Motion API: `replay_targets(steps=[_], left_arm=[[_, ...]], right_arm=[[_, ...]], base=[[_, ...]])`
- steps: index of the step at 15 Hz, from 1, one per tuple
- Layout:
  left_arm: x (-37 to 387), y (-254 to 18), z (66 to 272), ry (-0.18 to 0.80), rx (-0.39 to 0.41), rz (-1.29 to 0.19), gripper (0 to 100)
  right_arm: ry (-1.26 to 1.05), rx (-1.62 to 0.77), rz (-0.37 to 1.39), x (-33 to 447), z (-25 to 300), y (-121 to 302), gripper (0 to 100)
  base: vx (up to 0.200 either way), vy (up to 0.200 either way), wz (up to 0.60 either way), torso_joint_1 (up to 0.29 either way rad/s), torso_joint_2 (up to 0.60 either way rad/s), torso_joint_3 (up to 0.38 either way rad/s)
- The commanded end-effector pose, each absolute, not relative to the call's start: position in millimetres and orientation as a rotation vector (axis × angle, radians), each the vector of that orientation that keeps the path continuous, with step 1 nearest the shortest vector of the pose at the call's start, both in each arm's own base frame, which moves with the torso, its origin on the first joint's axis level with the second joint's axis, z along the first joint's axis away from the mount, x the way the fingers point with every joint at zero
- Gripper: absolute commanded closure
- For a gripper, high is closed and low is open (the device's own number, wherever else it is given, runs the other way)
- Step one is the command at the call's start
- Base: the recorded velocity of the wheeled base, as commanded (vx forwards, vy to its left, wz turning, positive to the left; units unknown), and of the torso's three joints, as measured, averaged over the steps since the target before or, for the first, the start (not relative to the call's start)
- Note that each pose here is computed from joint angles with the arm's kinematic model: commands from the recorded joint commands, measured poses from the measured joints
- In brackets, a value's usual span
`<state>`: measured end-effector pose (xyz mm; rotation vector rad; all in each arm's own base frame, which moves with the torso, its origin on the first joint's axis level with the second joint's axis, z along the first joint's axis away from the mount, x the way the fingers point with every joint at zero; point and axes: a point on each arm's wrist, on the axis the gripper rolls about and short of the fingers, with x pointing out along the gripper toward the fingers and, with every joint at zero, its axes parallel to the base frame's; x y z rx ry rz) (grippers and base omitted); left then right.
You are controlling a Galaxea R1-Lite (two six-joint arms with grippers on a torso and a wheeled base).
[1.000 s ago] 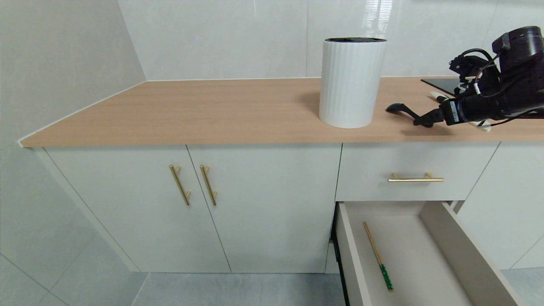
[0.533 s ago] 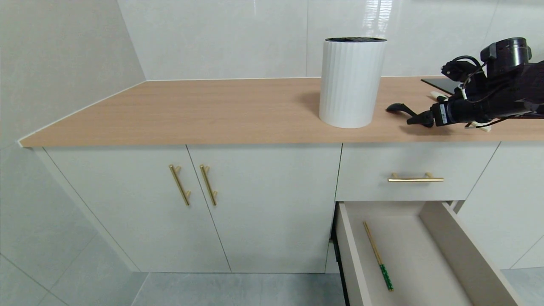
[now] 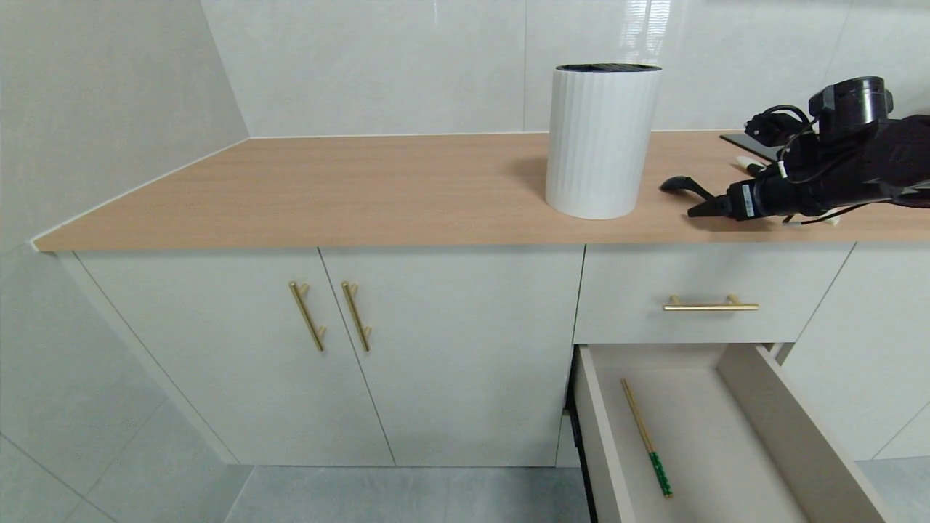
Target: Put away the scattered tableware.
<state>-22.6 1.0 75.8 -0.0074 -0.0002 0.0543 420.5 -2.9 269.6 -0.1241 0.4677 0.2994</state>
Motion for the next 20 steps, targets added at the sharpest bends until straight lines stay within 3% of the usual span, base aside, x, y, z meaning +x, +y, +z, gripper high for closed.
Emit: replay_targets(steps=[1,9,20], left_arm=[[-23,1,76,0.0,-0.008,0.055,0],[-23,1,76,0.0,-0.008,0.055,0],[-23,1,76,0.0,-0.008,0.055,0]], right_arm=[[0.473,-0.123,0.301,422,267,-3,100],[0.478,-0.12,0.302,423,265,-4,100],[0.41,-0.096,0.268,405,294,-12,100]], base=[[0.0,0.0,0.0,0.0,0.0,0.0],[0.0,0.0,0.0,0.0,0.0,0.0],[0.0,0.0,0.0,0.0,0.0,0.0]])
